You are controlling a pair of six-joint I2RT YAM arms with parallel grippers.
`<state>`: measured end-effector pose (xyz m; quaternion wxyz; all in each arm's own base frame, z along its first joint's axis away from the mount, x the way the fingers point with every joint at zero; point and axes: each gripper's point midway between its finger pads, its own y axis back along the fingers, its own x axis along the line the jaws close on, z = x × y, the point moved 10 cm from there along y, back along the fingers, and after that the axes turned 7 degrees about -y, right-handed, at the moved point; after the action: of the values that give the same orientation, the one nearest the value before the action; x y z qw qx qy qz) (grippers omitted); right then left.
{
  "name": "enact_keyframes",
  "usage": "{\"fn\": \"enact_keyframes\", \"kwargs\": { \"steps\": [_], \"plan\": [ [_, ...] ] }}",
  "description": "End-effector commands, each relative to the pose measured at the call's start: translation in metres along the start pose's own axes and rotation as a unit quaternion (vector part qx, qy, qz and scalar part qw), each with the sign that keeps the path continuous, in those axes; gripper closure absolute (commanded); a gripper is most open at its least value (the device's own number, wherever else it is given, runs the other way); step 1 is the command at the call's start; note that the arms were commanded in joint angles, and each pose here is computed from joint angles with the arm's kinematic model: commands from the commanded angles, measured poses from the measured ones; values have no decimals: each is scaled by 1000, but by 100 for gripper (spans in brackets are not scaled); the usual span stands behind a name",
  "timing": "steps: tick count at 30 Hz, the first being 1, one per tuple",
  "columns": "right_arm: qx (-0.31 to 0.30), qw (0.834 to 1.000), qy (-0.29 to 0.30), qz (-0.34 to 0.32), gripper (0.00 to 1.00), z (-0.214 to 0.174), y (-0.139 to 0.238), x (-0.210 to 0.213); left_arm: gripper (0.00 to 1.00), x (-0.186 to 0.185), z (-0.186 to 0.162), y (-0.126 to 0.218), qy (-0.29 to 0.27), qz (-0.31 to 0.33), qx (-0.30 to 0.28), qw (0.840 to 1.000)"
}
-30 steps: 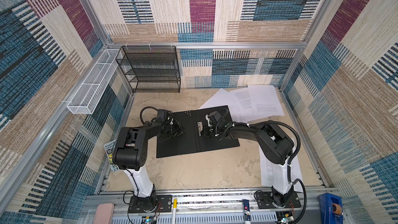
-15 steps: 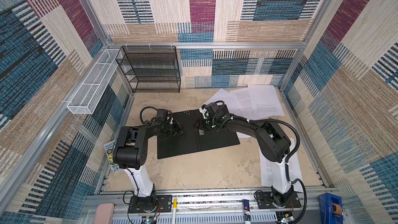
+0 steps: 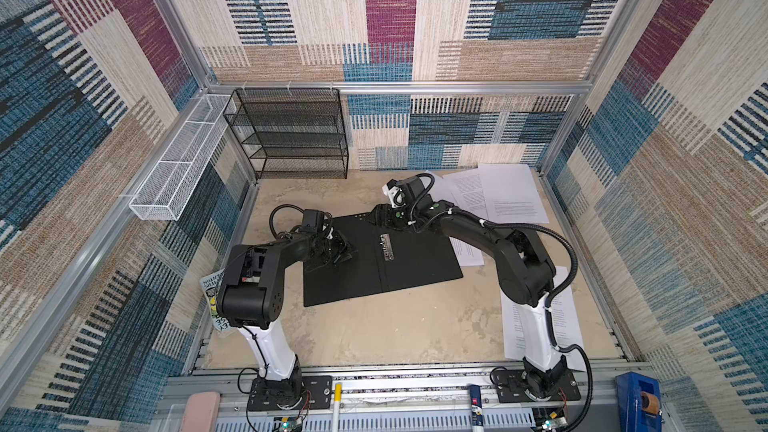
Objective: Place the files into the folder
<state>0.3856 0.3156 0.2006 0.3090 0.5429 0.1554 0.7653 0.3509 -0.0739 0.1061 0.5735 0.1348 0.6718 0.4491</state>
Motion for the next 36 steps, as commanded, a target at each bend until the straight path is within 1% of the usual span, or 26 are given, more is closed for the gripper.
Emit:
{"fn": "enact_keyframes", "kwargs": {
  "steps": [1,2,4,5,6,8,12,17,24,28,36],
  "plan": [
    [-1,1000,14,-13,46,-21,23,-5,64,26,-15,0,45,101,26,993],
    [4,1000,13,-13,56,-29,29,-9,64,25,-15,0,45,101,26,994],
    [23,1000,3,-20,80,-48,34,-21,63,25,-15,1,44,96,27,994],
    [31,999,-3,-23,88,-56,35,-27,63,25,-15,1,45,94,27,994],
    [38,999,-10,-23,92,-64,35,-33,63,24,-16,2,44,92,27,994],
    [49,998,-20,-17,98,-77,31,-42,62,24,-16,3,44,92,27,994],
    [62,998,-25,-5,99,-84,16,-47,59,24,-17,3,45,92,30,994],
    [68,998,-15,8,99,-70,-3,-39,53,26,-17,4,46,97,29,994],
    [68,998,-11,2,99,-51,-27,-40,42,28,-19,4,44,97,30,994],
    [59,998,-7,1,100,-35,-36,-40,40,29,-19,5,44,101,30,993],
    [41,999,15,19,99,13,-59,-38,40,30,-18,6,47,101,28,993]
  ]
}}
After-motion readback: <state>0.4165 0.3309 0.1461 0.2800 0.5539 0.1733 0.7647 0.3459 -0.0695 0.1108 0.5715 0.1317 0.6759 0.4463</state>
